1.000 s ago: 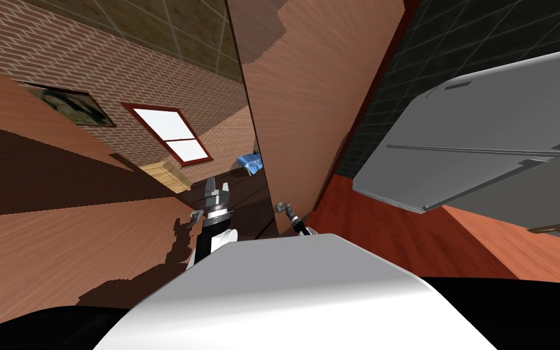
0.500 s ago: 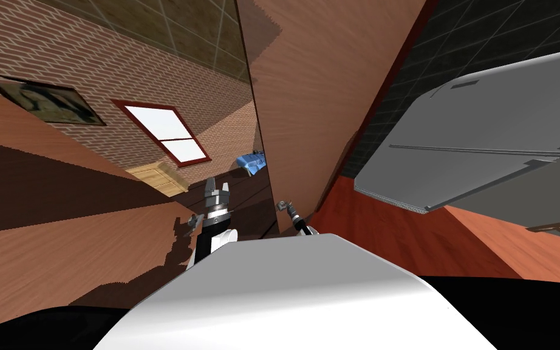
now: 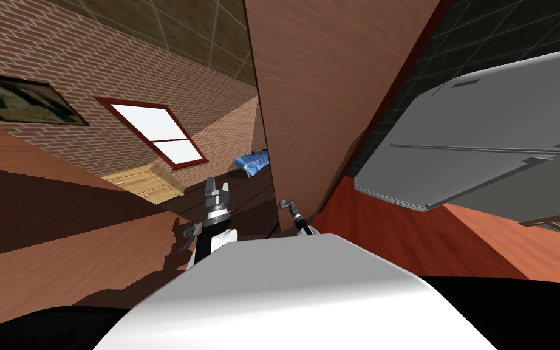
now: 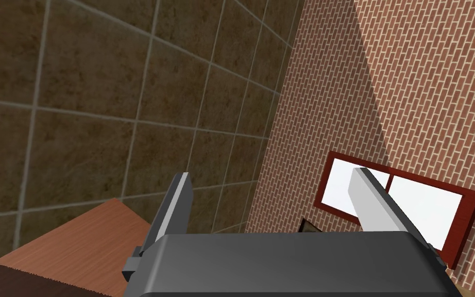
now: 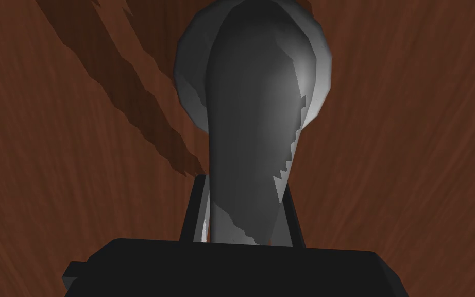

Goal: Push the door open

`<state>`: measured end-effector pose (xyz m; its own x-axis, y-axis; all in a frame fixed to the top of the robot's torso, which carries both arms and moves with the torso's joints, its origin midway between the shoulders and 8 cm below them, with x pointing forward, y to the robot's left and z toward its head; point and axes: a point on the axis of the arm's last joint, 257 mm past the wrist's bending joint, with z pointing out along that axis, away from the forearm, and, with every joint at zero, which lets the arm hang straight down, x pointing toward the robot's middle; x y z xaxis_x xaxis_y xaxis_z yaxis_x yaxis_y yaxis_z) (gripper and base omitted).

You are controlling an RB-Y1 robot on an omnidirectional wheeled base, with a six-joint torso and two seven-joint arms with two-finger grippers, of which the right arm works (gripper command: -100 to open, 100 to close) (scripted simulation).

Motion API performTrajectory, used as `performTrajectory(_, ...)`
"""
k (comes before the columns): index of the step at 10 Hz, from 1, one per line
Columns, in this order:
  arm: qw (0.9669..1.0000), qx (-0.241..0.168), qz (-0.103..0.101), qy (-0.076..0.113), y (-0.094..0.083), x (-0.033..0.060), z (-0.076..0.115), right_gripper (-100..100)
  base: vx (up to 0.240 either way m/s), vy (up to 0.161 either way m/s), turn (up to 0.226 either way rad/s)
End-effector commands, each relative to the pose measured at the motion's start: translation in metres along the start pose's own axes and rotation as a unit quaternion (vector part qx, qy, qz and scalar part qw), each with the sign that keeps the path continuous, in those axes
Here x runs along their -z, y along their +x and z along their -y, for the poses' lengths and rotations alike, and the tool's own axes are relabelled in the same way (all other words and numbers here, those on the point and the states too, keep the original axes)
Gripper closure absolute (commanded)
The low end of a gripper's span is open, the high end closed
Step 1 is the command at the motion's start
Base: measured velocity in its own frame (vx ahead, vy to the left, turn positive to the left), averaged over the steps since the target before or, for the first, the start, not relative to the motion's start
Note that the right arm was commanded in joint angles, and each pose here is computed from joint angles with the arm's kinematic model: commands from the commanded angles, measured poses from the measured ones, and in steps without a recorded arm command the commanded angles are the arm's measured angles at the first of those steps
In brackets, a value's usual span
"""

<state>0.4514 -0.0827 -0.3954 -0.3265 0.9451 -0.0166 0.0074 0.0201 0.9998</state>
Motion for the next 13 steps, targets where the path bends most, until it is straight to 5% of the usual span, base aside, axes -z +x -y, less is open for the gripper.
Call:
performTrajectory(1,0.9999,-0.003,0.014,-0.006,-0.010,-0.0045,-0.003,100,0.086,0.147,-0.037)
performTrajectory(11,0.9980,0.007,0.063,-0.002,-0.061,0.0023,0.001,100,0.125,0.094,-0.042)
performTrajectory(13,0.9963,0.010,0.086,-0.002,-0.082,0.0053,0.000,100,0.189,0.144,-0.073)
